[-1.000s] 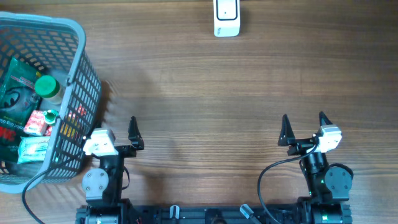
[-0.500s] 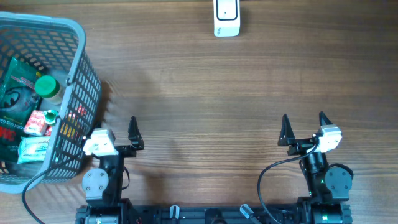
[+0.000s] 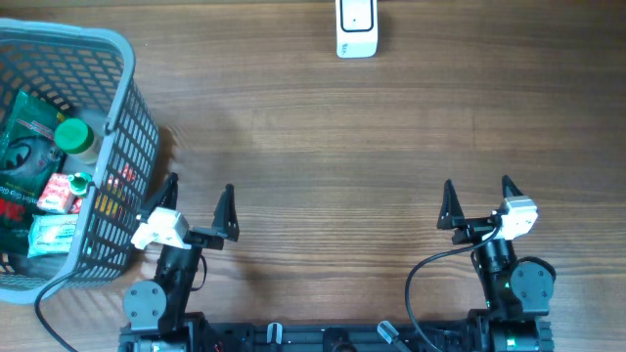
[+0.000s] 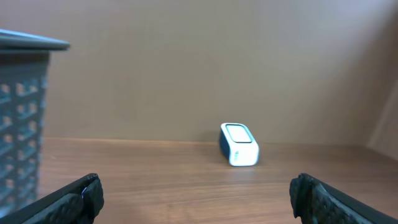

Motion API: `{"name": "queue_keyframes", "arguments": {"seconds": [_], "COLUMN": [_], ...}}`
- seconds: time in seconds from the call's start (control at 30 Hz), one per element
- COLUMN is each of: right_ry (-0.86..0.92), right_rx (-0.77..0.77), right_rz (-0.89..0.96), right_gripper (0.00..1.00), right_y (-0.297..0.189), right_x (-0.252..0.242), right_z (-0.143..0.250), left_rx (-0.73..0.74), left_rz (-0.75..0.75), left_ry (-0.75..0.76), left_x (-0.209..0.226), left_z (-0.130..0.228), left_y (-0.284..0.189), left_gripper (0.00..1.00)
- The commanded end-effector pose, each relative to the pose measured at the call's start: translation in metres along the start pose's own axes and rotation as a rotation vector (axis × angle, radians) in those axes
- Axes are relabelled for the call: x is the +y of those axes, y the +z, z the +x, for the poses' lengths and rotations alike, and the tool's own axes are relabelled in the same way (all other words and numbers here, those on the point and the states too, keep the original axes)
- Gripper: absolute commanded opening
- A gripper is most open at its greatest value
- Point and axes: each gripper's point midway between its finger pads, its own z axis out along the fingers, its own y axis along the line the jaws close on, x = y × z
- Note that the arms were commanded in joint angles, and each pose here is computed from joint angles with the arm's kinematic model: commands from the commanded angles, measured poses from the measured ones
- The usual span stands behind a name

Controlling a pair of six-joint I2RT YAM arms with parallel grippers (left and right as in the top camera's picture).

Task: Scan the item barcode
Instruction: 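Reach the left gripper into the basket and grasp the red sauce bottle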

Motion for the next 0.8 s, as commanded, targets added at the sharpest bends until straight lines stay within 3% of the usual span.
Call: {"name": "queue_keyframes", "arguments": {"seconds": [0.0, 0.43, 0.77], "right_ry": [-0.015, -0.015, -0.015], "right_rx": [-0.012, -0.013, -0.013], "right_rz": [-0.003, -0.003, -0.002], "right_gripper": [1.00, 1.00, 1.00], "right_y": [0.000, 0.000, 0.000], "right_x": [0.001, 0.001, 0.001], "right_z": [-0.003, -0.003, -0.003], "left_rx": [-0.051, -0.153, 0.012], "left_rz": [0.093, 0.095, 0.119], "left_ry": [-0.042, -0.002, -0.111], "left_x": [-0.021, -0.034, -0.040], "left_z": [-0.031, -0.116, -0.179], "left_y": [-0.003, 0.003, 0.068], "left_gripper": [1.00, 1.00, 1.00]}}
